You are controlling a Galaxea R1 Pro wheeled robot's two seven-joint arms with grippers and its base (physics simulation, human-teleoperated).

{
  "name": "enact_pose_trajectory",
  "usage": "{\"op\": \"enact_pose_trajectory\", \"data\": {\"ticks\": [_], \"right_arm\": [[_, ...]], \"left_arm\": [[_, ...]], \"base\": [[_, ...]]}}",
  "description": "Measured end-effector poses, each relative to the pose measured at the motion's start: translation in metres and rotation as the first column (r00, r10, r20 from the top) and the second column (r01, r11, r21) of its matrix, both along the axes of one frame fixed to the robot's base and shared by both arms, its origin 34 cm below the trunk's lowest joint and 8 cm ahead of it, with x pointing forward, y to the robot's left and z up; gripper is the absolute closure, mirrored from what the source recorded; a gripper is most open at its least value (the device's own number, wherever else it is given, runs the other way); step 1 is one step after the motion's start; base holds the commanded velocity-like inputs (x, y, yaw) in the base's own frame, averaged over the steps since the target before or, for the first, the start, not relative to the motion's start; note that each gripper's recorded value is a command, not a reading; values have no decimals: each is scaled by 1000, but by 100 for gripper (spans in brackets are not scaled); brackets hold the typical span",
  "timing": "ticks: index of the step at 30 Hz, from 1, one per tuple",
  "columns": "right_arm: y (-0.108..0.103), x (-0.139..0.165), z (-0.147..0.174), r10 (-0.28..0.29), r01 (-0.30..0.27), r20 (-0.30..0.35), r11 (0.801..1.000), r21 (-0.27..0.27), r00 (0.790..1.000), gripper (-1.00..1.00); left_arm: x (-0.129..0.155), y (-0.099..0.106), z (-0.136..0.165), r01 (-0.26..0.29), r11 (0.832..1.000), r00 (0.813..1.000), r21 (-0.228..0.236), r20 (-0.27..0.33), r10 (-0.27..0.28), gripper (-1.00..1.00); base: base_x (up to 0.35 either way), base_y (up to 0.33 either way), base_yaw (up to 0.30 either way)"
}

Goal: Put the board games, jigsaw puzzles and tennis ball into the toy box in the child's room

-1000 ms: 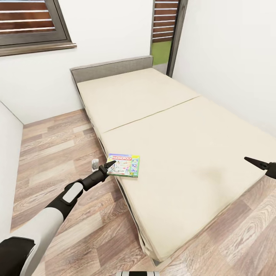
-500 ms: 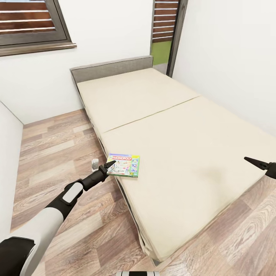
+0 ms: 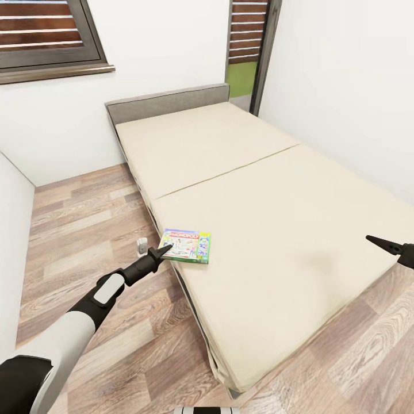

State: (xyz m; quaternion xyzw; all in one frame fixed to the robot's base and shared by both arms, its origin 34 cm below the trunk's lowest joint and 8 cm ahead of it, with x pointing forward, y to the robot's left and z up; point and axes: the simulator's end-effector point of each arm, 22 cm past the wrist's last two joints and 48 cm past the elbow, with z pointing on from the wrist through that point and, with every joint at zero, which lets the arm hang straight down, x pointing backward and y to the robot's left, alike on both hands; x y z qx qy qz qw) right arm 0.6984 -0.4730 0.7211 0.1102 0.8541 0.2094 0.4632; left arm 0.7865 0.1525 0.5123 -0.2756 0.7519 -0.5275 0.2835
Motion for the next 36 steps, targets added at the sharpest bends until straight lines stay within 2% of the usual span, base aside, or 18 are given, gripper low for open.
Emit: {"op": "enact_pose_trajectory", "data": {"ticks": [27,36], "right_arm": [[0,0,0,2,-2,1,1000,2,1000,-100],[0,0,0,1,-1,1,1000,1,1000,-100]], "left_arm": [[-1,0,0,4,1000,1000,3,7,-4,100],[-2,-2,5,9,1000,999,2,32,-9,100]], "base": [[0,0,0],[0,0,0]]}}
